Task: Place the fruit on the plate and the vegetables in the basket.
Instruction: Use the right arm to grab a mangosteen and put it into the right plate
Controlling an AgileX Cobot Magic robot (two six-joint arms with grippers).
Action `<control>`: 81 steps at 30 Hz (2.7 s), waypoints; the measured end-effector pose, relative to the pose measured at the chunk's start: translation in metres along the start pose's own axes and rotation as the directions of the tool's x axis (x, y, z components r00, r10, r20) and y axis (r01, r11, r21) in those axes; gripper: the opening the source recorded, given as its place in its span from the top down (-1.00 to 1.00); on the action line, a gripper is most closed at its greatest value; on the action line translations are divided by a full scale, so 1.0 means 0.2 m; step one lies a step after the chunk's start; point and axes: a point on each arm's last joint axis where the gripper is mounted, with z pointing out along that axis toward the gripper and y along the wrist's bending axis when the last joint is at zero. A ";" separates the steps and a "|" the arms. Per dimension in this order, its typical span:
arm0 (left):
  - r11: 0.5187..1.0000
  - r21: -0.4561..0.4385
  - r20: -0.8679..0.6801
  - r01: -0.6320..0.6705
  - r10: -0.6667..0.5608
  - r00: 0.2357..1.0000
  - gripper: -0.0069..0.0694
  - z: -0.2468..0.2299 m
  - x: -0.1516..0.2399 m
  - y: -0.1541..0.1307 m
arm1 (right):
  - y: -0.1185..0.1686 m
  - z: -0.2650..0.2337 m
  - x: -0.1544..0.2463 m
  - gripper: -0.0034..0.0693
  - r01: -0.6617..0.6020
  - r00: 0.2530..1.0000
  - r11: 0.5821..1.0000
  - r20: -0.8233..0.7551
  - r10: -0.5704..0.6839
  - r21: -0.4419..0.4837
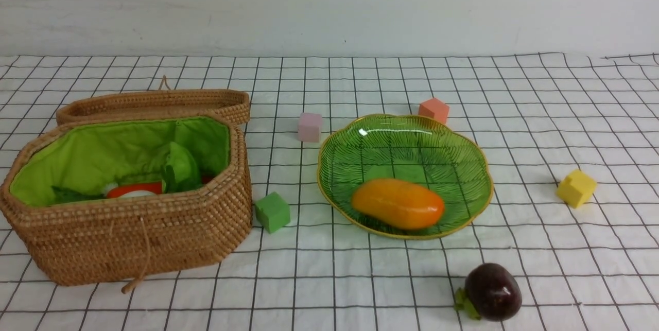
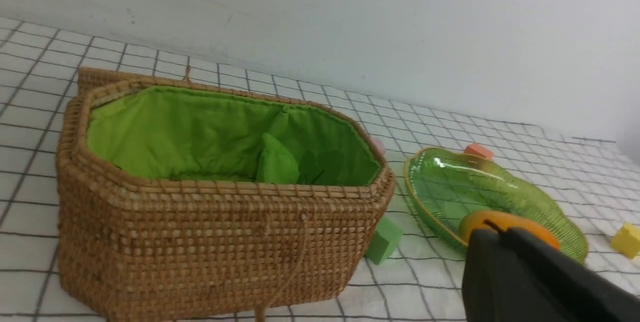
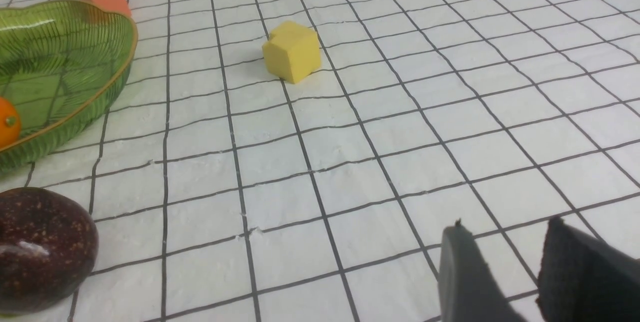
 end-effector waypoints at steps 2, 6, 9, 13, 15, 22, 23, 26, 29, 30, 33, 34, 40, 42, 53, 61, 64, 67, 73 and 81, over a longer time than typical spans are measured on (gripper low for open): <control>0.999 -0.026 -0.013 -0.044 0.043 0.999 0.85 0.00 0.01 0.01 | 0.00 0.00 0.00 0.23 0.000 1.000 1.000 0.000 0.000 0.000; 0.995 -0.061 -0.058 -0.085 0.081 0.995 0.85 0.03 0.07 0.05 | 0.00 0.00 0.00 0.23 0.000 1.000 1.000 0.000 0.000 0.000; 0.990 -0.093 -0.127 -0.103 0.091 0.988 0.85 0.08 0.20 0.10 | 0.00 0.00 0.00 0.23 0.000 1.000 1.000 0.000 0.000 0.000; 0.976 -0.186 -0.241 -0.115 0.068 0.968 0.85 0.15 0.44 0.20 | 0.00 0.00 0.00 0.23 0.001 1.000 1.000 0.000 -0.001 0.000; 0.968 -0.221 -0.263 -0.118 0.057 0.963 0.85 0.16 0.50 0.23 | 0.00 0.00 0.00 0.23 0.002 1.000 1.000 0.000 -0.002 0.000; 0.966 -0.230 -0.175 -0.117 0.077 0.982 0.85 0.17 0.48 0.23 | 0.00 0.00 0.00 0.23 0.002 1.000 1.000 0.000 -0.002 0.000; 0.966 -0.230 -0.175 -0.116 0.076 0.982 0.85 0.17 0.48 0.23 | 0.00 0.00 0.00 0.23 0.002 1.000 1.000 0.000 -0.002 0.000; 0.968 -0.229 -0.196 -0.101 0.055 0.979 0.85 0.17 0.49 0.23 | 0.00 0.00 0.00 0.23 0.002 1.000 1.000 0.000 -0.002 0.000; 0.969 -0.229 -0.199 -0.097 0.051 0.979 0.85 0.17 0.49 0.23 | 0.00 0.00 0.00 0.23 0.002 1.000 1.000 0.000 -0.002 0.000; 0.969 -0.229 -0.198 -0.095 0.049 0.979 0.85 0.17 0.49 0.23 | 0.00 0.00 0.00 0.23 0.006 1.000 1.000 0.000 -0.006 0.001; 0.969 -0.228 -0.198 -0.094 0.048 0.979 0.85 0.17 0.49 0.23 | 0.00 0.00 0.00 0.23 0.024 1.000 1.000 0.002 -0.024 0.008; 0.969 -0.228 -0.198 -0.094 0.048 0.979 0.85 0.17 0.49 0.23 | -0.01 0.00 0.00 0.23 0.038 0.999 0.999 0.004 -0.038 0.014; 0.969 -0.228 -0.198 -0.093 0.048 0.979 0.83 0.17 0.49 0.23 | -0.03 0.00 -0.01 0.23 0.183 0.983 0.980 0.007 -0.184 0.074; 0.969 -0.228 -0.198 -0.093 0.048 0.979 0.83 0.17 0.49 0.23 | -0.04 0.00 -0.01 0.23 0.223 0.974 0.971 0.006 -0.224 0.090; 0.969 -0.228 -0.199 -0.093 0.047 0.979 0.80 0.17 0.49 0.23 | -0.04 0.00 -0.05 0.23 0.369 0.920 0.921 0.093 -0.381 0.124; 0.969 -0.228 -0.199 -0.093 0.047 0.979 0.78 0.17 0.49 0.23 | 0.01 -0.01 -0.11 0.23 0.414 0.868 0.906 0.259 -0.423 0.093; 0.969 -0.228 -0.199 -0.093 0.047 0.979 0.77 0.17 0.49 0.23 | 0.01 -0.01 -0.12 0.23 0.423 0.862 0.901 0.266 -0.432 0.095; 0.969 -0.228 -0.199 -0.093 0.047 0.979 0.77 0.17 0.49 0.23 | 0.03 -0.02 -0.13 0.23 0.398 0.861 0.915 0.314 -0.399 0.071; 0.969 -0.228 -0.199 -0.093 0.047 0.979 0.77 0.17 0.49 0.23 | 0.13 -0.12 -0.28 0.23 0.030 0.783 0.944 0.594 0.183 -0.330; 0.969 -0.229 -0.200 -0.093 0.047 0.979 0.77 0.17 0.49 0.23 | 0.10 -0.35 -0.78 0.23 -0.249 0.707 0.879 0.544 0.452 -0.406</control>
